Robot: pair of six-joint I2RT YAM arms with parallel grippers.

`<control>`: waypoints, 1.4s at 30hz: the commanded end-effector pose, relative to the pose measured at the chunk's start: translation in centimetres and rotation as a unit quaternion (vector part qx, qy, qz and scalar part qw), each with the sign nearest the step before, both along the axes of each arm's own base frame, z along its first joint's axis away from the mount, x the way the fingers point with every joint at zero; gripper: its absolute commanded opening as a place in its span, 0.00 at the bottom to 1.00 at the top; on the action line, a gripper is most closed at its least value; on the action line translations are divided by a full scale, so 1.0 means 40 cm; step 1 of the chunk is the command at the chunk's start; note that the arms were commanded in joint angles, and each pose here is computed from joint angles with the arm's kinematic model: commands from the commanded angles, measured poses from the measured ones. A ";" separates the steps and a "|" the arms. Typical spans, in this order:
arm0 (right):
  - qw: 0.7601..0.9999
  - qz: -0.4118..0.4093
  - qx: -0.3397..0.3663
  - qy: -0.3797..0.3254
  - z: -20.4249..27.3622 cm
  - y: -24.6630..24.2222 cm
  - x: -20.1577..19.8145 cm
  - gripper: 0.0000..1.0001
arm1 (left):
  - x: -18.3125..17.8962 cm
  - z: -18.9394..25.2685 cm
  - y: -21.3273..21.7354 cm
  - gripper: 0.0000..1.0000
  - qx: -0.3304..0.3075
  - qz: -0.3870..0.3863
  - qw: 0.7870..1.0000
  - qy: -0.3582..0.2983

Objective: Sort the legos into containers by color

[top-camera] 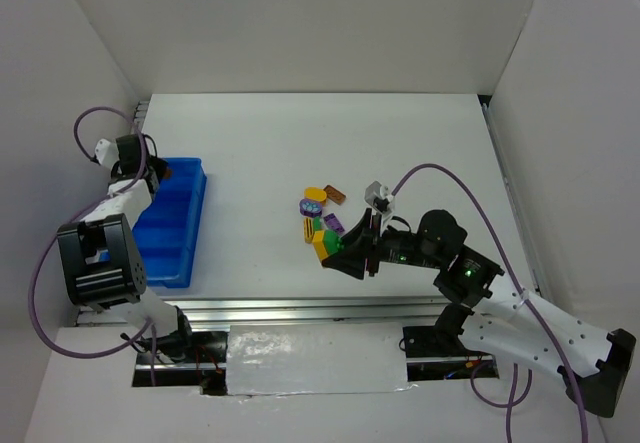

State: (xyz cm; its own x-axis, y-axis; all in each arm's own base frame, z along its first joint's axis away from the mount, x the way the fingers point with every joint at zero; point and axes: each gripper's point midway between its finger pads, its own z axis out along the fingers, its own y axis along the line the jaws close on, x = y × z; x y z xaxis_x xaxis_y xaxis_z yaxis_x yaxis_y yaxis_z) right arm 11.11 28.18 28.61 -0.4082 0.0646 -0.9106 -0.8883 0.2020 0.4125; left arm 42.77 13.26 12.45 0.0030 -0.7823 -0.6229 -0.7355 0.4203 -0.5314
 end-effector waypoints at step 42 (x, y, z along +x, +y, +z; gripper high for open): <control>0.991 0.083 0.072 0.070 0.119 0.119 0.012 0.00 | -0.674 0.514 -0.886 0.95 -0.028 -0.766 0.521 -0.377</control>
State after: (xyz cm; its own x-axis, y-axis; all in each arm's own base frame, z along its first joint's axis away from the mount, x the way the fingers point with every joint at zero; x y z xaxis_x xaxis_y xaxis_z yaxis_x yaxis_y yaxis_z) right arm 12.26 32.48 29.56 -0.5913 0.0428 -0.8053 -0.7999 0.0962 0.5924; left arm 16.91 -21.84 33.36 -0.4347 -0.2810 -0.8556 0.8403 0.2152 -0.4976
